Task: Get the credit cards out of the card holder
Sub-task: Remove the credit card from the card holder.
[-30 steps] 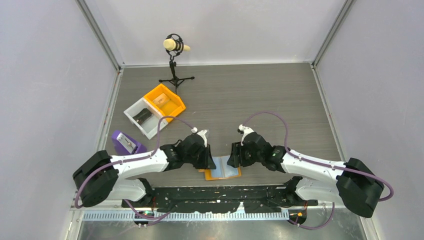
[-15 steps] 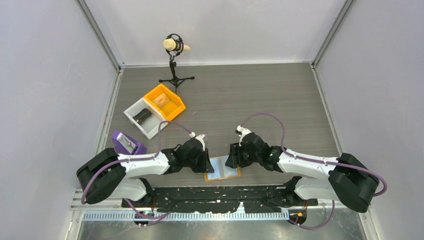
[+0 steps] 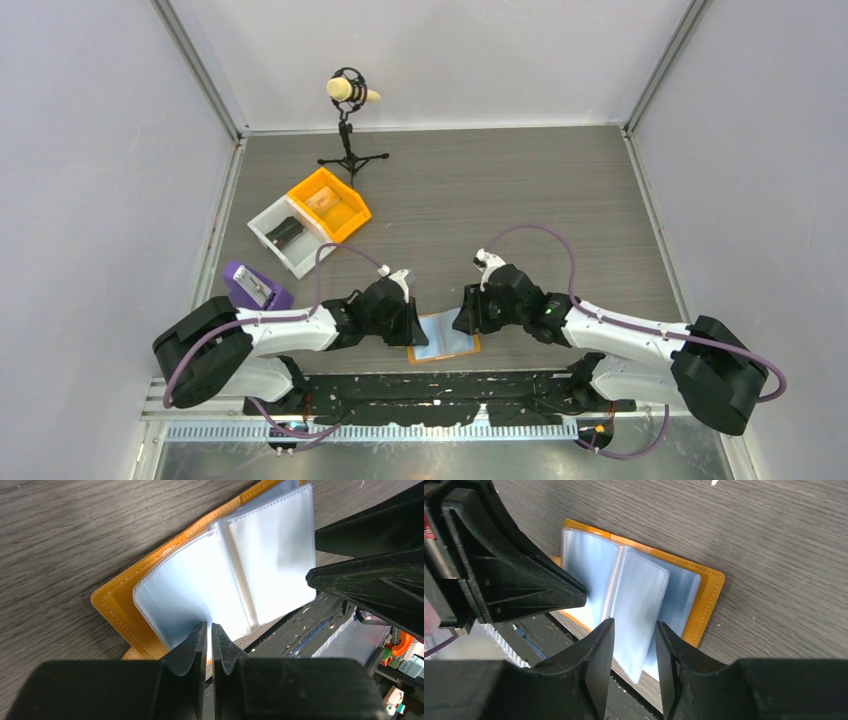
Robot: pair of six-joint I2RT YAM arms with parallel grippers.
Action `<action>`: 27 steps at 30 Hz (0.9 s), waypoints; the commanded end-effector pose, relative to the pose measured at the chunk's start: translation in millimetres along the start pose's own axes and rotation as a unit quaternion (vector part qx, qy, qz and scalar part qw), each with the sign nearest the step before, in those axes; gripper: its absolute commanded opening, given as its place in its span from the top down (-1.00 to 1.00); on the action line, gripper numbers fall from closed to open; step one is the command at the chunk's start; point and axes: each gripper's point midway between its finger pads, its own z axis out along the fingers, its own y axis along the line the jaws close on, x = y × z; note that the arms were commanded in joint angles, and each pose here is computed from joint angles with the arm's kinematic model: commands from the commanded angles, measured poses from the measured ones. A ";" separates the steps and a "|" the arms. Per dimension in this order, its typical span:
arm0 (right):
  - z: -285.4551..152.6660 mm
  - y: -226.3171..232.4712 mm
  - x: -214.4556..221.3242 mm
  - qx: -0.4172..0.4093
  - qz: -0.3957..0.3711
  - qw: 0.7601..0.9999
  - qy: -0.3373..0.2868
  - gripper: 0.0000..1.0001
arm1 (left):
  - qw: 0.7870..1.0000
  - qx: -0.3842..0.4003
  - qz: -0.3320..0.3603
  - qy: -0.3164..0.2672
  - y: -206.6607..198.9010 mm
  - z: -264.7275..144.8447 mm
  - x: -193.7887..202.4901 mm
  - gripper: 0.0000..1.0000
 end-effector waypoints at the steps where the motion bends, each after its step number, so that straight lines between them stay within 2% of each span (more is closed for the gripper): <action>1: -7.6 19.3 -16.7 -0.031 -0.010 0.999 -0.024 0.15 | 1.000 0.009 0.001 -0.005 -2.5 0.9 -0.7 0.80; 18: -1.0 52.6 -11.2 -0.115 -0.001 0.993 -0.009 0.29 | 1.000 0.026 -0.004 -0.011 -11.6 -3.0 -4.0 0.76; 27: 0.6 55.4 -9.9 -0.131 0.006 0.991 -0.015 0.60 | 1.000 0.017 -0.003 -0.021 -10.0 -9.9 -6.9 0.71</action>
